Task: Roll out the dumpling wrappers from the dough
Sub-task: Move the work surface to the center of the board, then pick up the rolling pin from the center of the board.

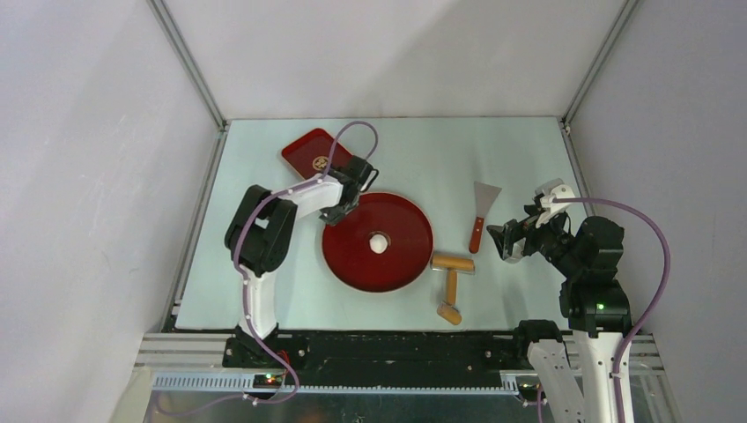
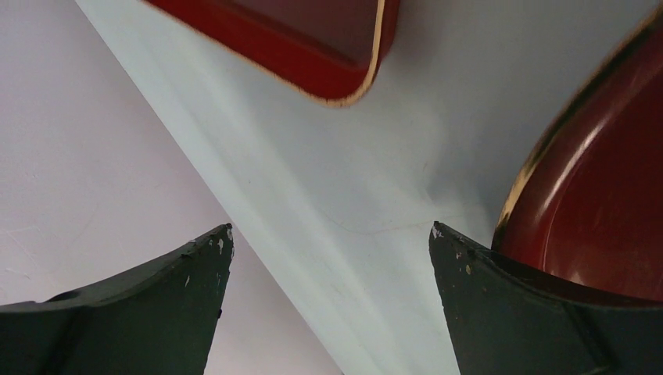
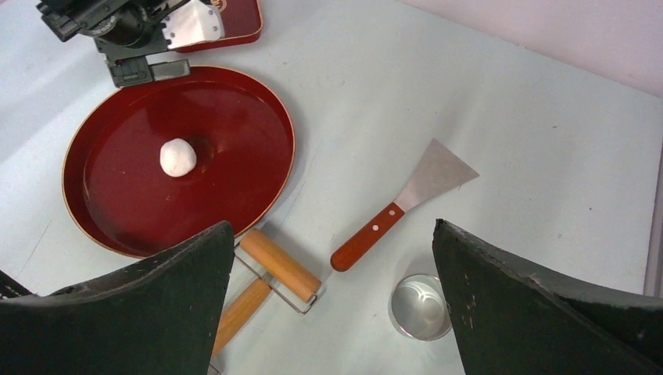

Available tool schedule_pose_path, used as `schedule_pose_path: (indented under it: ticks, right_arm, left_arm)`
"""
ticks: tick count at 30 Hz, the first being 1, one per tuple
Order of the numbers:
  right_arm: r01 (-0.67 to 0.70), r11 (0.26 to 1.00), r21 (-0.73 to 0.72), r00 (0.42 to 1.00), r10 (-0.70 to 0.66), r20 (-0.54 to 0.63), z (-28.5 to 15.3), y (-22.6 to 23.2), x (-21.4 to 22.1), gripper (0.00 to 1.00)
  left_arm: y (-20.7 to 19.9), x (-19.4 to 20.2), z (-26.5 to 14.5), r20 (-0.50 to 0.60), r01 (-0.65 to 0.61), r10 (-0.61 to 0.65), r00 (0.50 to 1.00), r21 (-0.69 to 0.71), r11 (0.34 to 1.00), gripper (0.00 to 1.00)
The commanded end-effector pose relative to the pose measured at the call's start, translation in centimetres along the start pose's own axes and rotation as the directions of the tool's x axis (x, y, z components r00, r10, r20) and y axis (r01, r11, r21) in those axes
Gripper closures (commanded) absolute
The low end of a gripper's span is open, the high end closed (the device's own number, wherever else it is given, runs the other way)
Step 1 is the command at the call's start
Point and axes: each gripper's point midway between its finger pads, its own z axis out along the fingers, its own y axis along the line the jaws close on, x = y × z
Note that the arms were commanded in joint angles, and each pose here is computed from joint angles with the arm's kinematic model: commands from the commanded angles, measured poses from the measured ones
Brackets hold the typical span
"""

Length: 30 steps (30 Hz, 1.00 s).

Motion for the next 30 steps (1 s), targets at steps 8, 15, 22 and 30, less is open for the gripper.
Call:
schedule_pose_path:
  ticks: [8,15,22,30]
  right_arm:
    - [-0.060,0.997,-0.052,0.994,0.055,-0.098,2.7,0.1,1.3,0.00]
    - [-0.011,0.999,-0.049,0.894,-0.012,-0.448,7.8,1.7,8.8,0.00]
    - [-0.052,0.986,-0.160,0.743,-0.069,-0.665,9.8,5.7,15.1,0.01]
    - [-0.147,0.977,-0.152,0.544,-0.049,-0.838,9.6,6.9,20.9,0.08]
  left_arm:
    - [4.7,-4.0,-2.7,0.127,0.202,-0.196,0.972,-0.035,0.979,0.00]
    - [7.9,-0.6,-6.5,0.248,0.341,-0.375,0.893,0.170,0.925,0.00]
    - [6.9,3.8,-7.7,0.289,0.366,-0.510,0.810,0.431,0.825,0.00]
    - [6.6,5.7,-7.6,0.278,0.424,-0.590,0.758,0.477,0.770,0.00]
